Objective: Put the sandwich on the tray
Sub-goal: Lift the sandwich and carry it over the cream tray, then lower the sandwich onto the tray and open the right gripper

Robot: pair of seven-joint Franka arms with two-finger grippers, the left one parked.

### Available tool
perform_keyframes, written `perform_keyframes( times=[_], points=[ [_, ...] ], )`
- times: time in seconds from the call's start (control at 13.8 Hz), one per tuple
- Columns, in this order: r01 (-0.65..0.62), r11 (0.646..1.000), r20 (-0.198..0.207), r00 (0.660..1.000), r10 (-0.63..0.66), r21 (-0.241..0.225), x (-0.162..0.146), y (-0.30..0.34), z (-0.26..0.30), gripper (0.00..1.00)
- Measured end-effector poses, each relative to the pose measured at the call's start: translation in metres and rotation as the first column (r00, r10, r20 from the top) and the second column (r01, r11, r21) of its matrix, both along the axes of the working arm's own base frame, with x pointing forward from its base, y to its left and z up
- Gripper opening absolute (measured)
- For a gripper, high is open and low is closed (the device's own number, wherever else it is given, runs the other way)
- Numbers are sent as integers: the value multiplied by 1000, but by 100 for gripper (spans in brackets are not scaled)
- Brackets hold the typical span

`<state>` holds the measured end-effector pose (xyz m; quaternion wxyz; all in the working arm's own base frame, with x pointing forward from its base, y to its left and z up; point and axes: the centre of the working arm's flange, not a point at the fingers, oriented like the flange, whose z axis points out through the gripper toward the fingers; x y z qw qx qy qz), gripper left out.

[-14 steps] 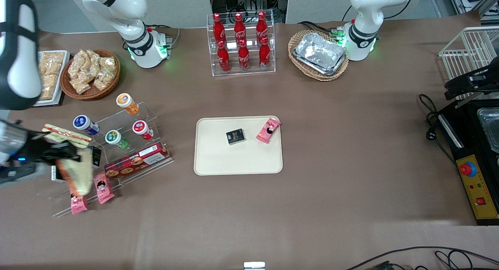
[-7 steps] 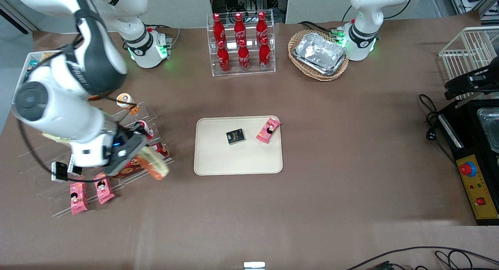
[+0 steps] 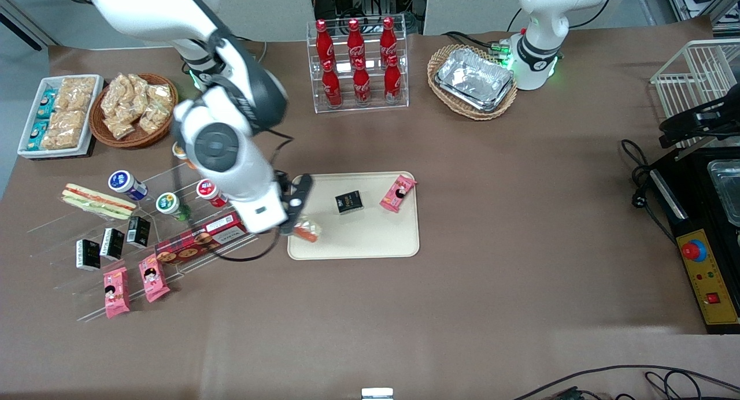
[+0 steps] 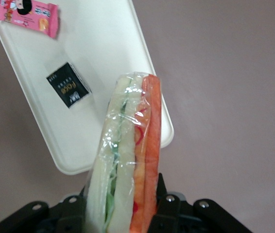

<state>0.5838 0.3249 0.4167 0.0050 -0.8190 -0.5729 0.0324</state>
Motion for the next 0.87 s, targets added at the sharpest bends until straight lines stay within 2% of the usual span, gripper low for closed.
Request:
perform_keyframes(
  times=[0.15, 0.36, 0.51, 0.87],
  points=[
    [-79, 997, 12, 997, 79, -2, -7, 32, -31, 50],
    [-188, 981, 25, 982, 189, -35, -25, 78, -78, 50],
    [-217, 976, 15, 976, 218, -35, -31, 93, -108, 50],
    [-249, 968, 49, 967, 251, -33, -23, 97, -155, 50]
  ],
)
